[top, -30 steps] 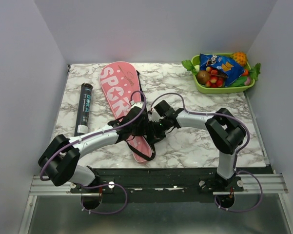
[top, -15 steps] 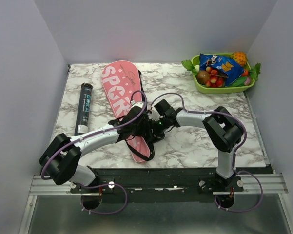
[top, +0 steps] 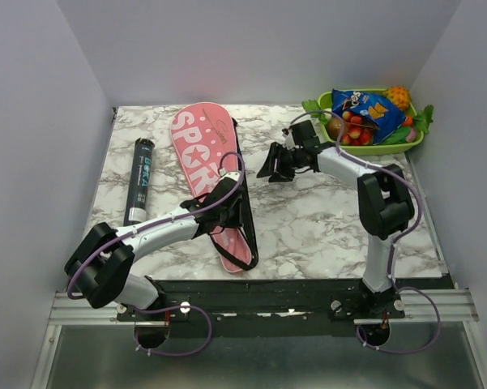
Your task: Pack up the badminton gear
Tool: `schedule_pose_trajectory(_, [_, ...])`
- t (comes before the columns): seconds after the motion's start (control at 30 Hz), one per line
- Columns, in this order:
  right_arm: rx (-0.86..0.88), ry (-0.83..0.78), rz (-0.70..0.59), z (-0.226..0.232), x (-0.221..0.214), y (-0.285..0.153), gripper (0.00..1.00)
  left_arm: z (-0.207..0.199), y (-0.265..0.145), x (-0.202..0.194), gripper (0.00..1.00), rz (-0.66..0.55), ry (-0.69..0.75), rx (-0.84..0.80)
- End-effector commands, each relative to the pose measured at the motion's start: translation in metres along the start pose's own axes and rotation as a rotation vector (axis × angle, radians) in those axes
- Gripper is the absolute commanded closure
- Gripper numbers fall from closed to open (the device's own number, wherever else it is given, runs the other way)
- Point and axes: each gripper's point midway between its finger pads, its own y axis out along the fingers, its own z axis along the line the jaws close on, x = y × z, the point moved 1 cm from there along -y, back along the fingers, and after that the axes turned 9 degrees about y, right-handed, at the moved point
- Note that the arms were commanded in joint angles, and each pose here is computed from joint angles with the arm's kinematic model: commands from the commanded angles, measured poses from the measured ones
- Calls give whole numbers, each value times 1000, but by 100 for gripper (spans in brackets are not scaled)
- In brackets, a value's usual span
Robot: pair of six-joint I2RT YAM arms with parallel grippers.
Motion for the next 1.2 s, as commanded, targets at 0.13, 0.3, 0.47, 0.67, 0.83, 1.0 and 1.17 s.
schedule_pose_trajectory(0.13, [123,9,-17,25,38,57,36,-31,-6,2,100,27,73,-156])
schedule_pose_trajectory(0.3, [86,26,-14,10,48,84,34,-48,-8,-9,100,51,120,-207])
schedule_pose_trajectory(0.47, [95,26,-12,7,49,91,34,-59,-9,-23,100,80,166,-233])
schedule_pose_trajectory(0.67, [90,31,-29,8,56,92,35,-59,-12,-33,100,95,177,-239])
schedule_pose_trajectory(0.83, [-17,45,-99,-16,64,76,35,-53,-16,-32,100,84,181,-214])
schedule_pose_trajectory(1.0, [-2,90,-87,-25,70,78,36,-53,-17,-35,100,87,179,-220])
schedule_pose_trajectory(1.17, [-11,81,-139,-27,75,57,37,-52,-16,-34,100,88,180,-211])
